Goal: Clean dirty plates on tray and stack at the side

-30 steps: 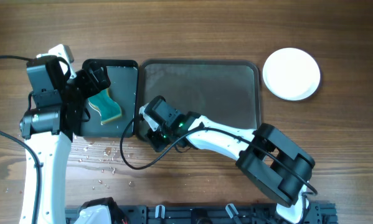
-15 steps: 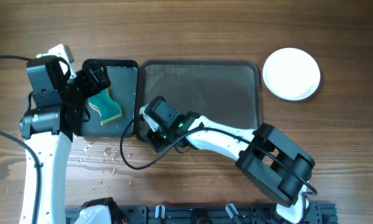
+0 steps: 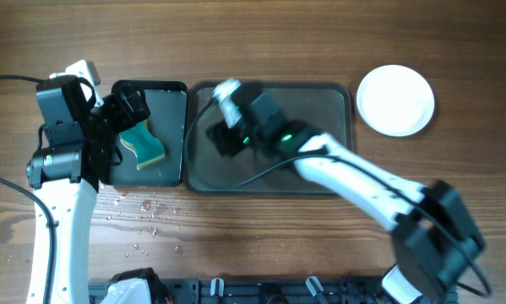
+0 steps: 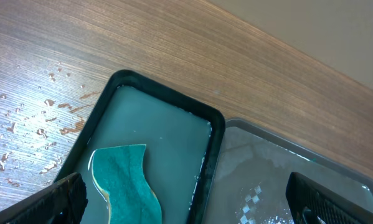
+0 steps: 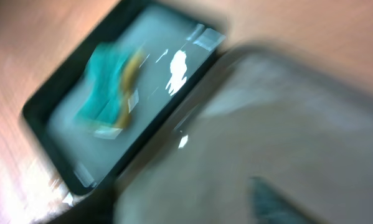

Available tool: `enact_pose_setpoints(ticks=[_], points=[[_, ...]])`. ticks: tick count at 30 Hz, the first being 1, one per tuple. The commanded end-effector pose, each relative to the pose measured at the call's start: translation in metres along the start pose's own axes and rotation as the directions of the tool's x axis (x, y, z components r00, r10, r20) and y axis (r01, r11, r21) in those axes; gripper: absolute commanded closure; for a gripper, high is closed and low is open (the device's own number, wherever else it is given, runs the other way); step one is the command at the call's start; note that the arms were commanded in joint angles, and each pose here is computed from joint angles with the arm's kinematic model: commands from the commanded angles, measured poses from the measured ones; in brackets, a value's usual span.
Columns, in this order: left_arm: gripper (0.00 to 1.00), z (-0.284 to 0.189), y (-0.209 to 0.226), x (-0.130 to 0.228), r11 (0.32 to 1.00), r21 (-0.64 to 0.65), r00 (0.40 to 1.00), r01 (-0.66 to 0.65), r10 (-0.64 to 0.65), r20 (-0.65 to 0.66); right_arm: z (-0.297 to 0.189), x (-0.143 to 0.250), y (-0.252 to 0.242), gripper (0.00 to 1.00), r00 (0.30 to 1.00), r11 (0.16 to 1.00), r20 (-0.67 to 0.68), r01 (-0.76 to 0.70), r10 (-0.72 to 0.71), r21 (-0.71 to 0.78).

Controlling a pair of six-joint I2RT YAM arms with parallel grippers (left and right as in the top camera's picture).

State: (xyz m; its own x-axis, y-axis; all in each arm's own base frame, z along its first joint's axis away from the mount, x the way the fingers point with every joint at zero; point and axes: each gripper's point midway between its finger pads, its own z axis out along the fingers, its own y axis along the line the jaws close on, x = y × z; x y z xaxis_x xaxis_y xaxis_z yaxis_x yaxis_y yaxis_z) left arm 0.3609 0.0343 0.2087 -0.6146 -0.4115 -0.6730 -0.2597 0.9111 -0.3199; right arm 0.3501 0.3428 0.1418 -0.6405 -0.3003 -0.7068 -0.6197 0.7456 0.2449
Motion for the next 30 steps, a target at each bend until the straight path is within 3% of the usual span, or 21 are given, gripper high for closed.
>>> enact_pose_setpoints(ticks=[1, 7, 30], points=[[0.0, -0.002, -0.002, -0.006, 1.0, 0.0, 1.0, -0.008, 0.008, 0.015, -0.022, -0.023, -0.063, 0.01, 0.997, 0.976, 0.051, 0.044, -0.056, 0.215], [0.0, -0.002, -0.001, -0.006, 1.0, 0.0, 1.0, -0.008, 0.008, 0.015, -0.027, -0.023, -0.091, 0.0, 0.998, 0.967, 0.053, 0.001, -0.015, 0.254], [0.0, -0.002, -0.001, -0.006, 1.0, 0.0, 1.0, -0.008, 0.008, 0.015, -0.027, -0.023, -0.092, 0.0, 0.998, 0.967, 0.053, 0.002, -0.016, 0.255]])
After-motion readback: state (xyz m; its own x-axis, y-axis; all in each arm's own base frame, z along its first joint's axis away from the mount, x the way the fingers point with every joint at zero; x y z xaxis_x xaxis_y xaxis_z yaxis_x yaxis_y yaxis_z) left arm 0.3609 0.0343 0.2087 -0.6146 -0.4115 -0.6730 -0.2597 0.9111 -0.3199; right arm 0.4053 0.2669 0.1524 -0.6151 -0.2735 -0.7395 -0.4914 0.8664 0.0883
